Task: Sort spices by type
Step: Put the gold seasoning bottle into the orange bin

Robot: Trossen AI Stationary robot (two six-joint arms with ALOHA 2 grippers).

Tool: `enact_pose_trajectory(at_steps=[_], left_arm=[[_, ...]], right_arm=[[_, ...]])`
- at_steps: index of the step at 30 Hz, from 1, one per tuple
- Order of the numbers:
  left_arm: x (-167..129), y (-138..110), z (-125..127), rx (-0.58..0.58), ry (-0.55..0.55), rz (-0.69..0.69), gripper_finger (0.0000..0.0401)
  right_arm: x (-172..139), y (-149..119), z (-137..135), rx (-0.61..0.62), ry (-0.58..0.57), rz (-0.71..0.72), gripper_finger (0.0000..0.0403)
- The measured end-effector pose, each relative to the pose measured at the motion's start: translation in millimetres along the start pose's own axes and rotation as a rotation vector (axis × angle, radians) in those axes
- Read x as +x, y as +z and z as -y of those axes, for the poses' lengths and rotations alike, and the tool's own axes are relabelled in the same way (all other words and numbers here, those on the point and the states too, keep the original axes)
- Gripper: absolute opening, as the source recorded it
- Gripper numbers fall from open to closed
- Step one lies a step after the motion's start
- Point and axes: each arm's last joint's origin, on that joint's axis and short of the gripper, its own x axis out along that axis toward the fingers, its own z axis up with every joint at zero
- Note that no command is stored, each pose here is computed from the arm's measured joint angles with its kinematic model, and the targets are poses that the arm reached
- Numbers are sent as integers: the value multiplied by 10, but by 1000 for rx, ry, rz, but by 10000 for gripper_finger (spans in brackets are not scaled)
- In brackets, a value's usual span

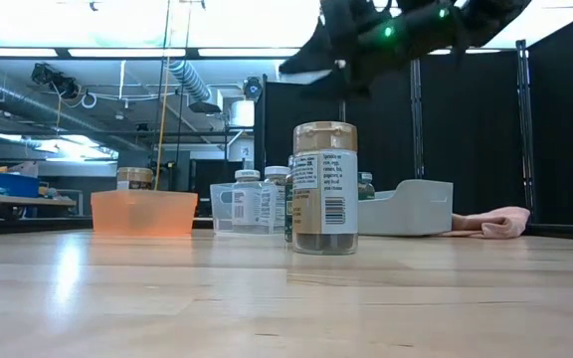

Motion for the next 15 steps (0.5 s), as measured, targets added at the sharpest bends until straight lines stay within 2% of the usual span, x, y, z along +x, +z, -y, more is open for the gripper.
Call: enact_pose_trajectory(at_steps=[3,9,15], left_arm=[[269,-163,-12,-14,-54,79,307],[598,-397,-78,-44,-136,270,307],[1012,-756,-69,-132,-160,276,307]], right_arm=[[-139,217,111,-13,-63,74,350],[-458,563,327,-53,-148,167,350],[-655,656,414,-55,-200,153,350]])
